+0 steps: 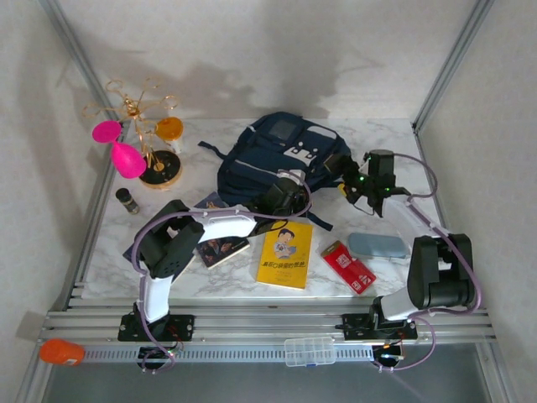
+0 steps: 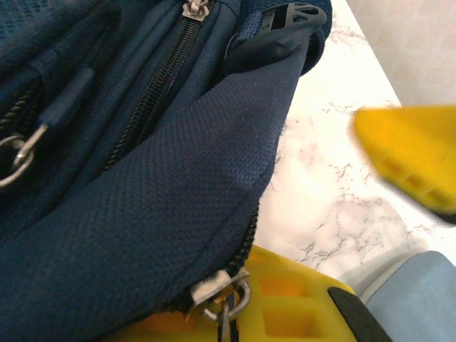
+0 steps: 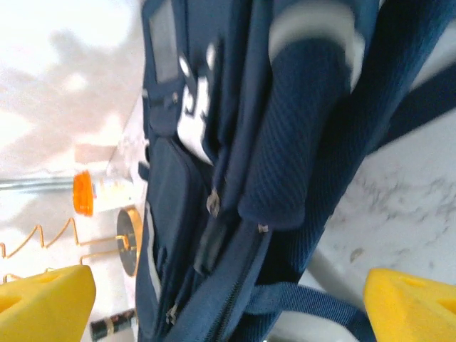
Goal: Pack books, pencil case, and school supplies into a backpack
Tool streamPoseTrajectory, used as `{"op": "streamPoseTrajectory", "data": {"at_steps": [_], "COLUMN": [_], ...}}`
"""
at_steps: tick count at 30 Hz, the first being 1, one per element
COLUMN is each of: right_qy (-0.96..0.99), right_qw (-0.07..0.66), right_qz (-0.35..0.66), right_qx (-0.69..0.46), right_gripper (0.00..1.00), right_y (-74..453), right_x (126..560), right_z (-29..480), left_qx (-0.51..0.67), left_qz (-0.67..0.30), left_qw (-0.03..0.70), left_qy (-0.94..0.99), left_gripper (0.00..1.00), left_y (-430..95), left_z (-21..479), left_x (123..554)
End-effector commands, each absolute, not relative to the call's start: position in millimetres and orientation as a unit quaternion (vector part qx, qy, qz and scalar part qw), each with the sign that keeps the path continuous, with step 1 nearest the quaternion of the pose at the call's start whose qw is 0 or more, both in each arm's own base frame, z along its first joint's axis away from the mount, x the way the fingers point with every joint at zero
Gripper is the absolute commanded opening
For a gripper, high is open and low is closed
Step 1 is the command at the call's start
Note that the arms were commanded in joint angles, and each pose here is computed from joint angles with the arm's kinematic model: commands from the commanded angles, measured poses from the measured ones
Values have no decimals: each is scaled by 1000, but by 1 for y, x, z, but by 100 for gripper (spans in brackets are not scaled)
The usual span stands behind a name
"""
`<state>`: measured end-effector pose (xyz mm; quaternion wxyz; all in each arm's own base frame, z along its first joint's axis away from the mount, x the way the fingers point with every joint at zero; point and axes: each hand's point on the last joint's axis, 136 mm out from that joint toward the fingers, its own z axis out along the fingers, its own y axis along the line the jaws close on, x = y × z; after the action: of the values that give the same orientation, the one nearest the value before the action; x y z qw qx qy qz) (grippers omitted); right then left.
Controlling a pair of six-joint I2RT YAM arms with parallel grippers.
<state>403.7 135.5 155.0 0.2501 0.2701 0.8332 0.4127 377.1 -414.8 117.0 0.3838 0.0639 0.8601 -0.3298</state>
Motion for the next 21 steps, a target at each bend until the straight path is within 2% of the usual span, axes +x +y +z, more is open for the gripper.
{"op": "streamPoseTrajectory", "data": {"at_steps": [1, 5, 7, 11, 13, 15, 17, 21], "right_qy": [809, 792, 784, 783, 784, 790, 798, 805], "right_qw": [220, 220, 230, 243, 253, 261, 275, 285], "right_qz": [469, 478, 487, 486, 484, 476, 461, 448], "right_qx": [277, 311, 308, 303, 294, 284, 274, 264], "right_gripper": [96, 83, 72, 40, 20, 9, 2, 0], "right_y": [168, 166, 166, 160, 151, 141, 127, 93], "right_x": [415, 433, 443, 462, 470, 476, 481, 493], "right_z": [159, 145, 146, 150, 155, 160, 165, 172], "left_qx": [76, 79, 85, 95, 96, 99, 113, 128], "left_qz": [-380, -384, -389, -398, -398, -399, -391, -369], "left_qw": [413, 411, 409, 399, 391, 378, 361, 328], "left_qy": [824, 823, 821, 821, 824, 830, 839, 860], "left_gripper": [0, 0, 0, 0, 0, 0, 0, 0], "left_y": [-443, -451, -456, -468, -471, -469, -461, -426], "left_z": [163, 164, 166, 170, 172, 171, 166, 146], "left_x": [384, 387, 388, 390, 390, 384, 374, 351]}}
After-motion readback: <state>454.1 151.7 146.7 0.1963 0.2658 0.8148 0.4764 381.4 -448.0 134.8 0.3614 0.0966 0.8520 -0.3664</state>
